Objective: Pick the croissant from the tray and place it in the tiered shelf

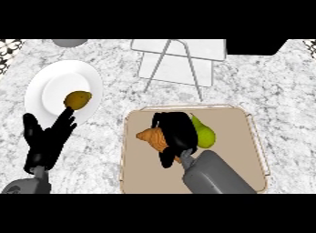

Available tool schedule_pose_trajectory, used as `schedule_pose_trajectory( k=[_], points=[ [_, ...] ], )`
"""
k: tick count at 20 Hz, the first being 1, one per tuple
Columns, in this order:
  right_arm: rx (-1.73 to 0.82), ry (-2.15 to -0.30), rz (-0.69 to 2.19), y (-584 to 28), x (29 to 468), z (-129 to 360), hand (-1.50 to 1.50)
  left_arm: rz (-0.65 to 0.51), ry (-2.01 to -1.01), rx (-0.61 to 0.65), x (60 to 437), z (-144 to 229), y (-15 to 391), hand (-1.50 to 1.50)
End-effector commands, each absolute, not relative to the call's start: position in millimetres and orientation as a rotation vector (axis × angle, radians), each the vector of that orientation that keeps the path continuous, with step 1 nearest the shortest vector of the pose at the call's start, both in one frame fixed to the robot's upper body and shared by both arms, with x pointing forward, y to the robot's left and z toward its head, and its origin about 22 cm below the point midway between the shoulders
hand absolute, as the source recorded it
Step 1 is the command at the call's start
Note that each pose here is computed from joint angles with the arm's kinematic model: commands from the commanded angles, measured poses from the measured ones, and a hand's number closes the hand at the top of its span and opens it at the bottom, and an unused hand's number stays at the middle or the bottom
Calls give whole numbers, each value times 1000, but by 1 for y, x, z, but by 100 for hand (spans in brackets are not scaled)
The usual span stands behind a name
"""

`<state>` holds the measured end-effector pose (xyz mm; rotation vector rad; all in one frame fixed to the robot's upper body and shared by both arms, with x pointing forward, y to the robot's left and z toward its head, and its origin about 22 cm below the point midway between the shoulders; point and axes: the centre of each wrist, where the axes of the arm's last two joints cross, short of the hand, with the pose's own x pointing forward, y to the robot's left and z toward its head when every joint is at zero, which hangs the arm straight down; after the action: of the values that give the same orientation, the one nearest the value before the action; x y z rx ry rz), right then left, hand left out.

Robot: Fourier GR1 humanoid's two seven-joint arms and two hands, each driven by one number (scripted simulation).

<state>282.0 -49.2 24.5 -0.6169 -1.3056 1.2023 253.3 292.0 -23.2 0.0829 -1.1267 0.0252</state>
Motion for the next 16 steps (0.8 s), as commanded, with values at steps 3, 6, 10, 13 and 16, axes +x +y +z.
schedule_pose_trajectory(
  k=[3, 6, 10, 13, 16],
  points=[
    [-561, -1262, 889, -12, 277, 70, 150, 1, -1120, 52, 260, -28, 276, 0],
    [-651, -1394, 832, 17, 263, 108, 150, 5, -1119, 59, 261, -21, 294, 0],
    [-750, -1506, 712, 35, 260, 170, 150, 11, -1104, 86, 256, -30, 280, 0],
    [-818, -1558, 617, 42, 255, 206, 150, 21, -1100, 91, 249, -30, 284, 0],
    [-863, -1544, 593, 44, 256, 241, 150, 23, -1106, 98, 249, -29, 290, 0]
  ],
)
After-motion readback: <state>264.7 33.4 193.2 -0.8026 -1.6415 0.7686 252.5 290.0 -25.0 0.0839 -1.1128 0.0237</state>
